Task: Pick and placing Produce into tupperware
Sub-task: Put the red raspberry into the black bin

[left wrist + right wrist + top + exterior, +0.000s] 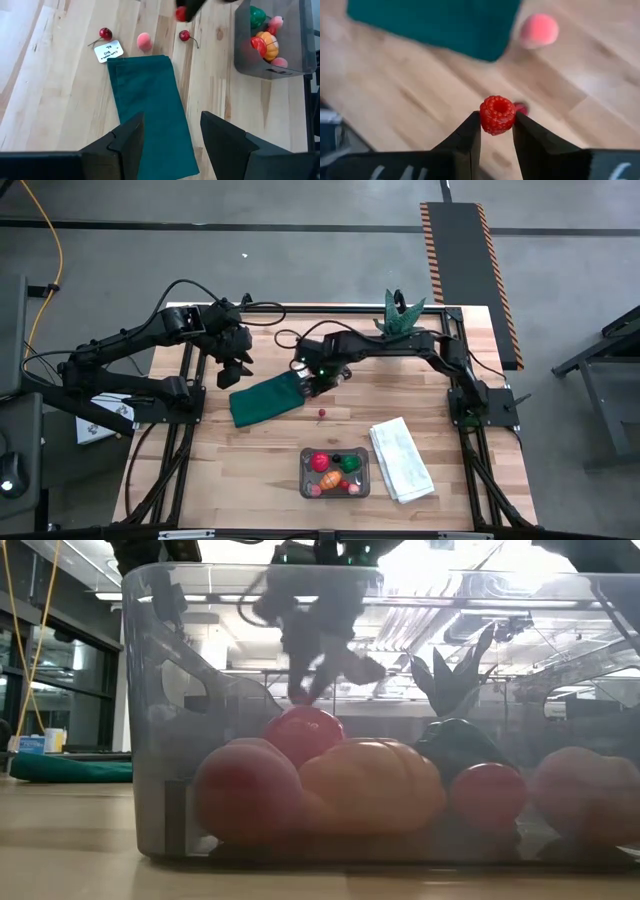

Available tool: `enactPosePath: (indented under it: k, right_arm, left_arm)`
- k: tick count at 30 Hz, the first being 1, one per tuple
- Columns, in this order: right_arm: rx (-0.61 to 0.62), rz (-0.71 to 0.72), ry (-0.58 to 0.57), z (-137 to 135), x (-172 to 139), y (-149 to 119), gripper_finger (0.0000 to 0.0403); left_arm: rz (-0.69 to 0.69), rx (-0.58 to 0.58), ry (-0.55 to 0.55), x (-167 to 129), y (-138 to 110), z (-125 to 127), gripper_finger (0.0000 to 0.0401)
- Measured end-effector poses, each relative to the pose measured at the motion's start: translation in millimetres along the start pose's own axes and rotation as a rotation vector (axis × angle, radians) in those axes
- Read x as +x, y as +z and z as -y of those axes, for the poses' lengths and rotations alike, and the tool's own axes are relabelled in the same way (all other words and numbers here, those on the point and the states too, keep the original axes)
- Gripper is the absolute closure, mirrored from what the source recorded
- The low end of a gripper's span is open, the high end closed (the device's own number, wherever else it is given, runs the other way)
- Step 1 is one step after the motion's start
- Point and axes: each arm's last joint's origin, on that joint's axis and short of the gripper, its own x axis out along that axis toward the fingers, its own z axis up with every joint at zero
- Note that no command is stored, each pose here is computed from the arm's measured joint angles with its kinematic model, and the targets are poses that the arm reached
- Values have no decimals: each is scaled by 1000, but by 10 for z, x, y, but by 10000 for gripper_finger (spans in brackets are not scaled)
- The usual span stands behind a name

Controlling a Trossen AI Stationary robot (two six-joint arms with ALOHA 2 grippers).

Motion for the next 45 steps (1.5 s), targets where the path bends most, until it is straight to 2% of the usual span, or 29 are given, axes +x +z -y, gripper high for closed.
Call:
enactPosePath:
  k: [9, 17, 24, 37, 45]
  right_arm:
    - [-166, 21, 74, -453, -281, -307, 325]
    - [-254, -1, 98, -751, -330, -681, 325]
    - [-235, -29, 119, -973, -324, -1051, 325]
    - [-169, 74, 125, -1258, -415, -1556, 324]
    - [-193, 176, 165, -1412, -675, -1760, 325]
  left_arm:
    - [-2, 4, 14, 0, -1, -4, 219]
    - [-4, 4, 22, 1, -2, -7, 219]
    - [-5, 4, 22, 1, -2, -7, 219]
    - [-5, 14, 24, 1, -2, -7, 219]
    - [-2, -3, 24, 1, 1, -8, 219]
